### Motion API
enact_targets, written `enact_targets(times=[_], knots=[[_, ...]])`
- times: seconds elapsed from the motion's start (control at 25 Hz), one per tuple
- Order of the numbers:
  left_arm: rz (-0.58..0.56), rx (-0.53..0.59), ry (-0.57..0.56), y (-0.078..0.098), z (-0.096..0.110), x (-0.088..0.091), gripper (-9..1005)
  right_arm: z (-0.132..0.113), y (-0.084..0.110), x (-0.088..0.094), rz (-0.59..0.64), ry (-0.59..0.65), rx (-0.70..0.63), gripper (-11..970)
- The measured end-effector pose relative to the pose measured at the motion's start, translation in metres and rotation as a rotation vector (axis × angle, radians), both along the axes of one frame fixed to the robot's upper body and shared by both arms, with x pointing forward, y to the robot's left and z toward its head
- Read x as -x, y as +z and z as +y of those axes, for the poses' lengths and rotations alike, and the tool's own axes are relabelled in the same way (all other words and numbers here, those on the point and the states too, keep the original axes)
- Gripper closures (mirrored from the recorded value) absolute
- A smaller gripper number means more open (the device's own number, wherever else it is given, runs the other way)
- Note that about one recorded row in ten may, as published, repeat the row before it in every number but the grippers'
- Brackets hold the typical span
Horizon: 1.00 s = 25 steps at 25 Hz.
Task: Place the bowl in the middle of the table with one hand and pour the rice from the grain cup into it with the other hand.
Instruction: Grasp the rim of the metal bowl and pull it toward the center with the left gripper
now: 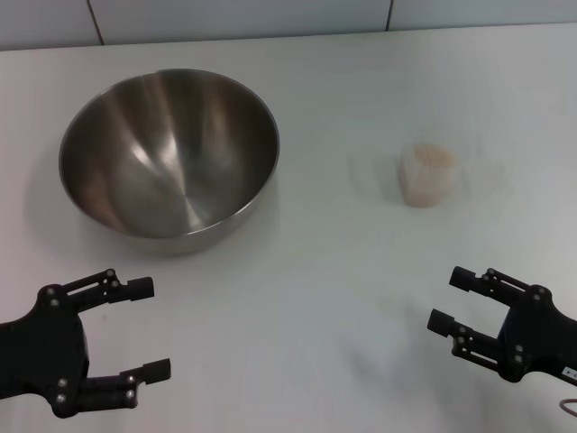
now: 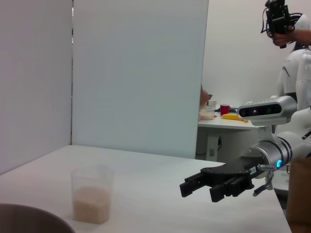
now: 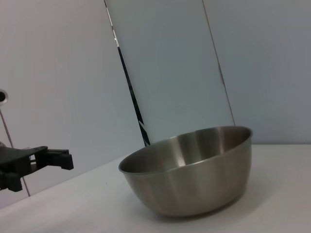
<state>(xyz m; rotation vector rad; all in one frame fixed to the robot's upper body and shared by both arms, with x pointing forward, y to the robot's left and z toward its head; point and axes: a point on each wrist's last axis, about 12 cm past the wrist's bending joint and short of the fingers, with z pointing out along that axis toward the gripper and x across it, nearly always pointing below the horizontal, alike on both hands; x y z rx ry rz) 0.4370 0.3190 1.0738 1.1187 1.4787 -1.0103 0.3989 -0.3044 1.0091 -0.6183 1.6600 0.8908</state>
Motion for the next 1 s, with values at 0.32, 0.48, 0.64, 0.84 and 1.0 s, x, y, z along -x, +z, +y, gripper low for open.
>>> enact_targets(times=[0.32,0.48,0.64,0.84,1.0], knots=[[-0.005,-0.001,-0.002,0.0,0.0,-0.001,160,0.001,0.0,-0.002,-0.001,0.003,0.0,251],[-0.014,-0.002,0.016,0.001,0.001,-0.003,164,0.002,0.001,-0.003,-0.002,0.005,-0.002,251],[-0.066,0.067,0.154,0.009,0.01,-0.013,168,0.003,0.001,-0.006,-0.005,0.012,-0.004,251],[-0.08,0.227,0.331,0.022,0.021,-0.031,173,0.007,0.003,-0.012,-0.017,0.025,-0.007,251],[0.031,0.255,0.45,0.027,0.024,-0.059,177,0.011,0.004,-0.017,-0.019,0.034,-0.017,251]])
